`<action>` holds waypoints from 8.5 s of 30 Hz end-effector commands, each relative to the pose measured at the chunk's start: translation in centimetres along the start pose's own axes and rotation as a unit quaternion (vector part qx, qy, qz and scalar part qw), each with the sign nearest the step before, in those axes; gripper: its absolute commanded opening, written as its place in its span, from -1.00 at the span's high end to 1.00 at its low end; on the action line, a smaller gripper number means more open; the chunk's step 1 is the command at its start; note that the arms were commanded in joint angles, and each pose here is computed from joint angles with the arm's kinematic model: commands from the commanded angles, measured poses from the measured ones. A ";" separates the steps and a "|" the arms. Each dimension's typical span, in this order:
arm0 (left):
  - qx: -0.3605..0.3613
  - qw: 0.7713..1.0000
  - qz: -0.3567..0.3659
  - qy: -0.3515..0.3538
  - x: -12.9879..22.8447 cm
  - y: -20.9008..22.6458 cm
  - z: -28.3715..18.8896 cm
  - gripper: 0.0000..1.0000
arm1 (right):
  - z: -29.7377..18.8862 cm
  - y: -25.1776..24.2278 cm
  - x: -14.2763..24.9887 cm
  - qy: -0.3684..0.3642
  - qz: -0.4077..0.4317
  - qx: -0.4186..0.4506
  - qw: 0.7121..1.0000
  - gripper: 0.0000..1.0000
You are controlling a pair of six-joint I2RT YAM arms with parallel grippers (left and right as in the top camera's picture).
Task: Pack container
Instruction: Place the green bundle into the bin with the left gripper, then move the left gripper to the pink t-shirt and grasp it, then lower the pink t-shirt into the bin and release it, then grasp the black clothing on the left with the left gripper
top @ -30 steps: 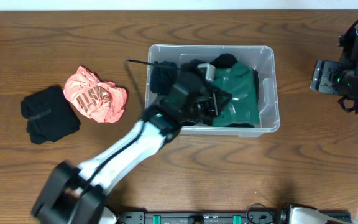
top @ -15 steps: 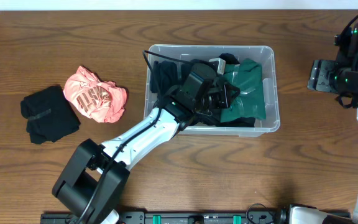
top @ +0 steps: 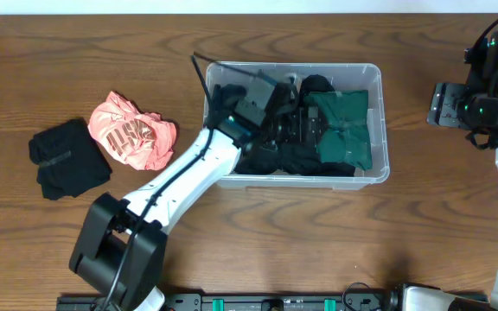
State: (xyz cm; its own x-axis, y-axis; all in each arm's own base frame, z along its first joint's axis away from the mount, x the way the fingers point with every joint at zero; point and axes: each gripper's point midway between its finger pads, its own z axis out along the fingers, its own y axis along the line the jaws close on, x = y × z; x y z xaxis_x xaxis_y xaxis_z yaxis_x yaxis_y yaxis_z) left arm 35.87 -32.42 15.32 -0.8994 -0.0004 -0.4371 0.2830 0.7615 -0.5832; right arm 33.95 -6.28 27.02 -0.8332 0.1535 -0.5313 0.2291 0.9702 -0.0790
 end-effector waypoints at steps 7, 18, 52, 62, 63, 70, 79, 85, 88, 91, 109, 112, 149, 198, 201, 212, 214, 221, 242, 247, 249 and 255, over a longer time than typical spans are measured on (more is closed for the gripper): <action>-0.029 0.981 0.179 -0.068 -3.8 -3.9 -2.0 0.37 | 0.4 0.0 0.2 0.007 0.008 -0.002 1.000 -0.57; -0.073 0.984 0.161 0.035 1.0 1.2 5.4 0.73 | 0.4 0.2 0.3 0.008 0.008 -0.008 1.000 -0.58; -0.234 0.917 -0.323 -0.014 0.8 34.1 -22.8 -0.96 | 0.6 0.2 0.4 0.010 0.007 -0.008 1.000 -0.59; -0.179 0.913 -0.365 0.042 3.2 38.2 -16.9 -0.97 | 0.6 0.2 0.4 0.011 0.007 -0.008 1.000 -0.61; -0.179 0.912 -0.366 0.043 3.3 38.3 -16.9 -0.91 | 0.6 0.2 0.4 0.011 0.007 -0.008 1.000 -0.61; -0.181 0.918 -0.352 0.030 2.5 37.7 -17.7 0.63 | 0.5 0.2 0.8 0.017 0.007 -0.007 1.000 -0.64; -0.175 0.947 -0.262 -0.071 -2.4 30.2 -24.3 0.88 | 0.5 0.2 1.1 0.025 0.006 -0.007 1.000 -0.64; -0.114 0.977 -0.112 -0.138 -5.2 17.3 -27.0 0.88 | 0.5 0.2 1.0 0.023 0.006 -0.007 1.000 -0.64; -0.057 0.989 0.003 -0.134 -4.7 8.4 -25.4 0.88 | 0.5 0.2 1.0 0.023 0.006 -0.007 1.000 -0.64; -0.006 0.991 0.076 -0.112 -3.8 2.9 -22.9 0.88 | 0.5 0.2 1.0 0.023 0.006 -0.007 1.000 -0.64; 0.058 0.984 0.138 0.093 2.5 -1.1 -4.1 0.88 | 0.5 0.2 1.1 0.023 0.006 -0.007 1.000 -0.64; 0.039 0.988 0.108 0.099 1.9 1.7 -3.2 0.42 | 0.5 0.2 1.1 0.024 0.006 -0.007 1.000 -0.65; -0.027 0.986 0.143 0.086 -0.9 5.9 2.9 0.43 | 0.5 0.2 1.1 0.024 0.006 -0.007 1.000 -0.65; -0.131 0.962 0.229 0.069 0.0 -0.5 -8.7 0.08 | 0.5 0.2 1.4 0.031 0.005 -0.006 1.000 -0.65; -0.175 0.961 0.213 -0.014 -3.3 0.8 -15.1 -0.91 | 0.5 0.2 1.4 0.030 0.005 -0.006 1.000 -0.65; -0.359 0.918 -0.119 -0.123 -4.6 22.2 -33.1 -0.96 | 0.5 0.2 1.4 0.030 0.005 -0.007 1.000 -0.66; -0.380 0.899 -0.181 -0.120 -3.2 26.5 -34.8 -0.96 | 0.5 0.2 1.4 0.030 0.005 -0.007 1.000 -0.66; -0.392 0.844 -0.349 -0.111 2.0 39.5 -38.1 -0.96 | 0.5 0.2 1.4 0.031 0.005 -0.007 0.999 -0.66; -0.191 0.896 -0.402 0.000 9.2 50.3 -26.6 -0.97 | 0.5 0.2 1.3 0.028 0.005 -0.007 1.000 -0.66; -0.128 0.906 -0.403 -0.016 7.6 48.4 -25.2 0.34 | 0.5 0.2 1.2 0.028 0.005 -0.007 1.000 -0.66; -0.102 0.911 -0.400 -0.024 6.6 47.0 -25.1 0.71 | 0.5 0.2 1.2 0.028 0.005 -0.007 1.000 -0.66; -0.055 0.933 -0.350 -0.065 1.7 41.7 -26.2 0.88 | 0.5 0.2 1.2 0.027 0.005 -0.007 1.000 -0.66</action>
State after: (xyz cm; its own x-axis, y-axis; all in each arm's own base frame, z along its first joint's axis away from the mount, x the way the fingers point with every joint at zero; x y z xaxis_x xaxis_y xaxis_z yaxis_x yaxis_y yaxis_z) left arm 35.43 18.54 3.24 -0.7815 -0.6225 0.0416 -0.5166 0.6084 -0.6025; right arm 33.20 -5.87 25.99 -0.8600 0.1569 -0.4856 0.2163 0.9739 -0.0684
